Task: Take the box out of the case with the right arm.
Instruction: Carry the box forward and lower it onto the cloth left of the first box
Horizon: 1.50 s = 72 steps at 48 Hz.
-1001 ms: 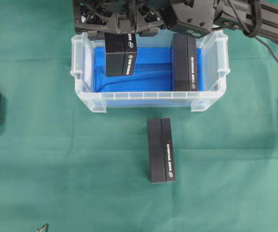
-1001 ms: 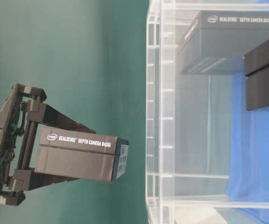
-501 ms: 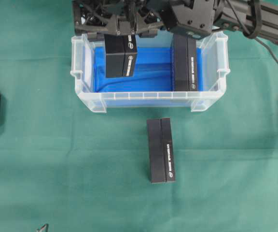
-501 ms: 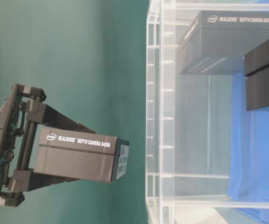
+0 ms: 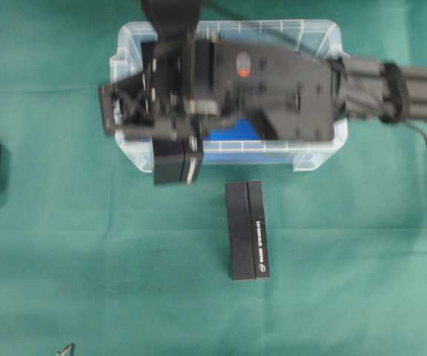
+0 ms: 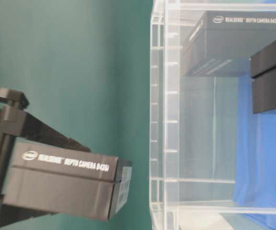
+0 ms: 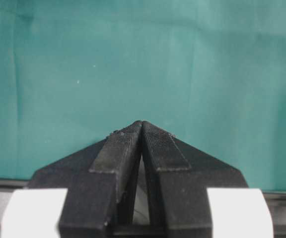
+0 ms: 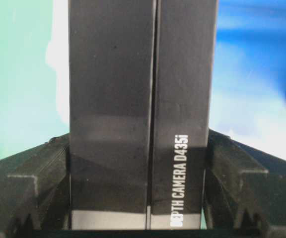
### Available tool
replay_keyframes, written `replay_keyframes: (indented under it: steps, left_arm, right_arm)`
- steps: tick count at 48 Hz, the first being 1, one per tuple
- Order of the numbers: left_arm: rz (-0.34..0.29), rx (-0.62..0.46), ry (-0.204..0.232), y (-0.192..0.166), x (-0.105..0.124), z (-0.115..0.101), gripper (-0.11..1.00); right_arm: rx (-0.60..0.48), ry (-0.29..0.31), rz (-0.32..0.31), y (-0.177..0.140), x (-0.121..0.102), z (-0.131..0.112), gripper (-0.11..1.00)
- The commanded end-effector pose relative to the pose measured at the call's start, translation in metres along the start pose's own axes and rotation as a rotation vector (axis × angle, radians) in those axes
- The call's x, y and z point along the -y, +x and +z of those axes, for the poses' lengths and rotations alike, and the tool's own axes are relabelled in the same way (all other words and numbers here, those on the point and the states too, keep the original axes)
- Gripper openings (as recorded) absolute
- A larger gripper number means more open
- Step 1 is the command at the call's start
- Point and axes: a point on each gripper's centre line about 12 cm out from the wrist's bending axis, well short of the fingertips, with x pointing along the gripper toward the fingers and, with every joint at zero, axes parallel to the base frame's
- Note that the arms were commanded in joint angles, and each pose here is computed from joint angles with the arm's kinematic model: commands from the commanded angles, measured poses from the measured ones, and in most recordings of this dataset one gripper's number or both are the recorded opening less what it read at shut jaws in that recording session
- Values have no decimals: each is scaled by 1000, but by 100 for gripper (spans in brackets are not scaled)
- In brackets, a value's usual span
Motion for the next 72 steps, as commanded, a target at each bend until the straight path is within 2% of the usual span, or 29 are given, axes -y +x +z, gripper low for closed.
replay_keyframes:
  steps: [1, 13, 21, 53, 72]
  left_arm:
    - [1, 14, -3, -3, 0, 3, 0]
    - [2, 14, -4, -3, 0, 3, 0]
    - [1, 17, -4, -4, 0, 3, 0]
    - [0, 19, -5, -4, 0, 3, 0]
    - [0, 17, -3, -3, 0, 3, 0]
  right_arm:
    - [1, 7, 96, -47, 4, -10, 68]
    - [-17, 1, 89, -60, 12, -65, 68]
    - [-33, -10, 95, -64, 15, -86, 68]
    - [-20, -15, 93, -63, 15, -86, 68]
    - [-17, -18, 60, -42, 11, -94, 68]
